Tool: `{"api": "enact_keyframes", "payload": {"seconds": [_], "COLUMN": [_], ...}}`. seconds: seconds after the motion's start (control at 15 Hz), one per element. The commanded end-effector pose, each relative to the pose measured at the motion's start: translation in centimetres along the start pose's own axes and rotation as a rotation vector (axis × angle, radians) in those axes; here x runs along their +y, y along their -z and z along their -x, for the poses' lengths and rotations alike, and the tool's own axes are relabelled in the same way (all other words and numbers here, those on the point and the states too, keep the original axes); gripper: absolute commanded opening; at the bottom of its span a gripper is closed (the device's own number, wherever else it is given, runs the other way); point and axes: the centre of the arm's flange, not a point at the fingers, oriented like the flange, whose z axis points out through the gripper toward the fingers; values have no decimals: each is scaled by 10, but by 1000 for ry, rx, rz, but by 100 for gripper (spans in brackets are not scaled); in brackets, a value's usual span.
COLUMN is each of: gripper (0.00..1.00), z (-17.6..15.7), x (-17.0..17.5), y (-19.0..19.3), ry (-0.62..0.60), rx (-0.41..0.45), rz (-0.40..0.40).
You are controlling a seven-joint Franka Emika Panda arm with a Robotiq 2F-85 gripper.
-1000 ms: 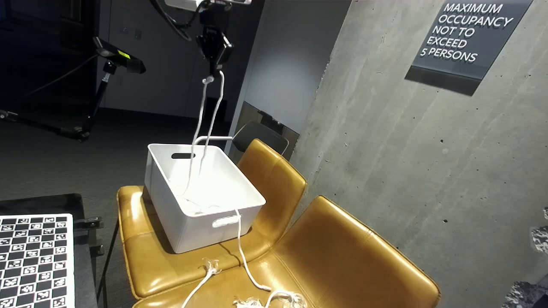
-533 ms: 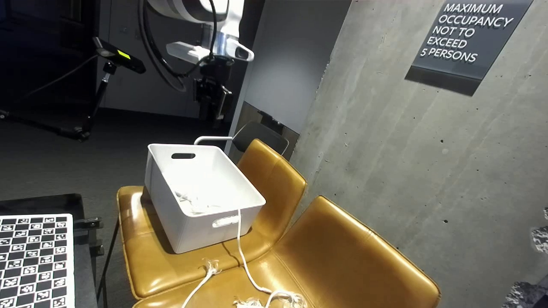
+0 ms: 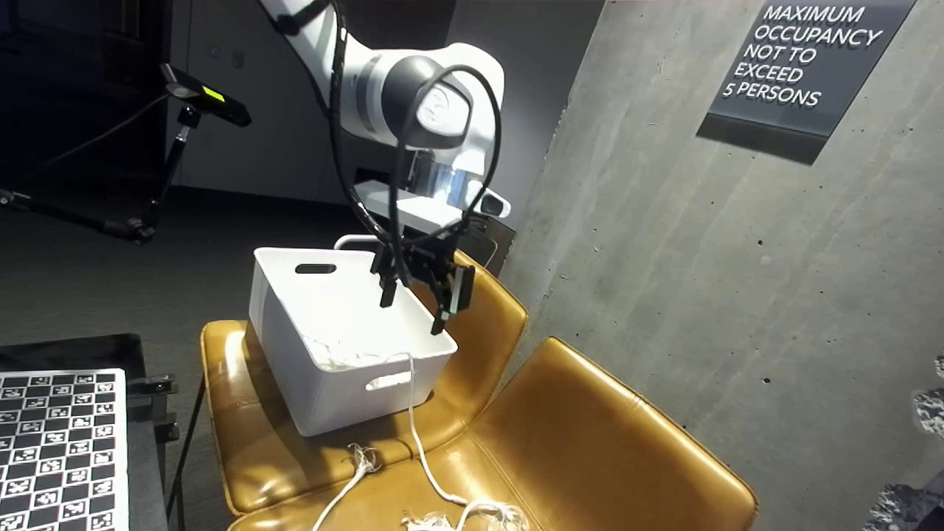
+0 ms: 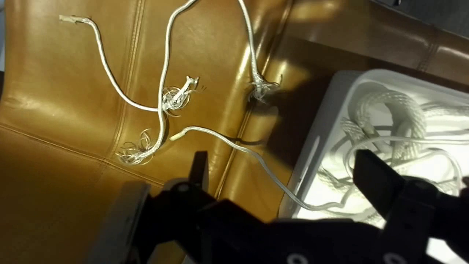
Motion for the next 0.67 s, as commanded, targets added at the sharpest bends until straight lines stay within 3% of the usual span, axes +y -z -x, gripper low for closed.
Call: {"api": "enact_keyframes", "payload": {"seconds": [0.0, 0.6], "gripper": [100, 100], "z": [-35, -57], "x": [14, -49], "y": [-28, -151], "ry": [176, 586], "rx": [-61, -113], "rz": [40, 315]}}
